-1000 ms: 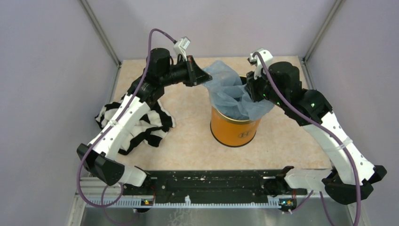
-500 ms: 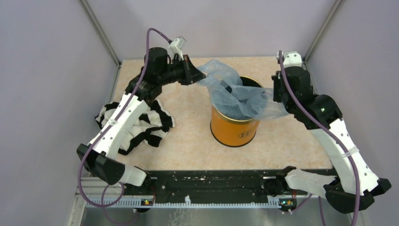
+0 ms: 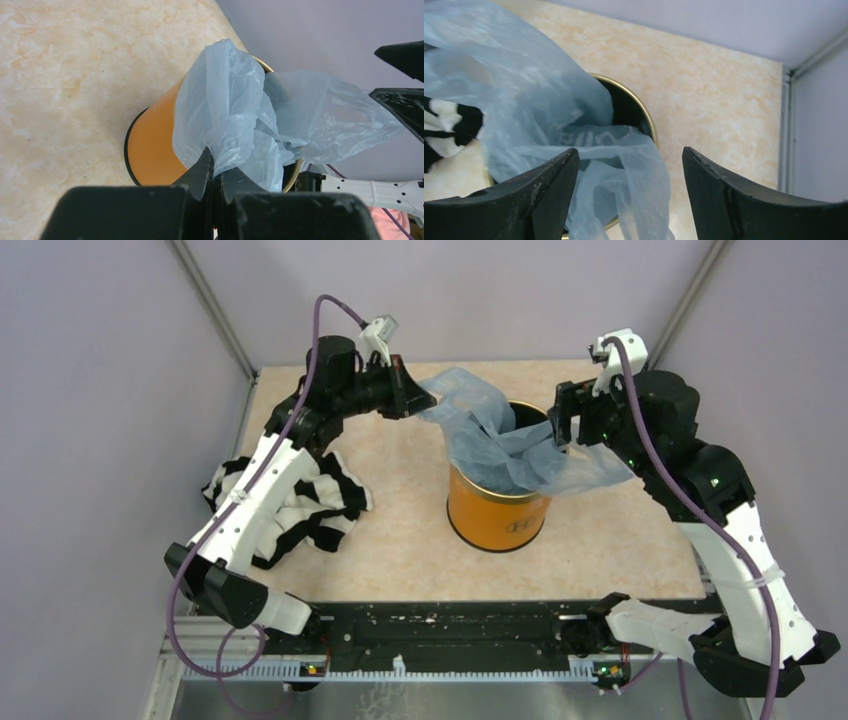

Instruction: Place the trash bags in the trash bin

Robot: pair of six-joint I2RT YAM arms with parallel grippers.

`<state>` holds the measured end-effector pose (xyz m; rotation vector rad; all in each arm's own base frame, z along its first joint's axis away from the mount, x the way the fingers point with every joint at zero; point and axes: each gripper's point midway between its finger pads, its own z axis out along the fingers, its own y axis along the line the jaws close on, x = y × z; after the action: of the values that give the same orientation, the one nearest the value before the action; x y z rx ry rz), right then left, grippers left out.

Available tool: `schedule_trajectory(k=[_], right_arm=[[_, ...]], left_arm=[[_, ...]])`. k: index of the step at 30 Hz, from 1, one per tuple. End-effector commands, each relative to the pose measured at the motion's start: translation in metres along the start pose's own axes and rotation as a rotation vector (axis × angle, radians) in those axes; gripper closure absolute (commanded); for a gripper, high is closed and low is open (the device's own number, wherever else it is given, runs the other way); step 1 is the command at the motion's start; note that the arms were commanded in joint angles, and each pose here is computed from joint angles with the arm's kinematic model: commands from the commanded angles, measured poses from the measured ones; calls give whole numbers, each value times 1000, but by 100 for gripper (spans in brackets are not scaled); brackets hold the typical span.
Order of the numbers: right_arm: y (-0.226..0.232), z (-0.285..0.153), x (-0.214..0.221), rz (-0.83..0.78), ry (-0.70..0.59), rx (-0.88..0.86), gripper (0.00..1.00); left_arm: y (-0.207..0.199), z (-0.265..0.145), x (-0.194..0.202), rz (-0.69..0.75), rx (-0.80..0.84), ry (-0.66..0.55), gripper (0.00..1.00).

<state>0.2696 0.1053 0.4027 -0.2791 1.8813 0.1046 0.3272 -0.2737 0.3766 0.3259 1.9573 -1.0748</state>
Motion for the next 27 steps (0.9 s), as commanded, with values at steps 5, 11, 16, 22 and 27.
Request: schedule_trajectory(k=[5, 11, 16, 22, 27], right_arm=[[57, -22, -75, -100, -252, -359, 21], [101, -2, -50, -215, -139, -482, 25], [118, 16, -17, -283, -18, -466, 30], [109, 31, 5, -298, 41, -373, 35], [109, 44, 27, -321, 107, -341, 44]], left_arm=[[-15, 1, -11, 40, 61, -6, 100], [-18, 1, -12, 42, 67, -7, 100], [-21, 0, -13, 43, 73, -8, 100], [-23, 0, -14, 44, 78, -8, 100], [-25, 2, -15, 45, 84, -8, 100]])
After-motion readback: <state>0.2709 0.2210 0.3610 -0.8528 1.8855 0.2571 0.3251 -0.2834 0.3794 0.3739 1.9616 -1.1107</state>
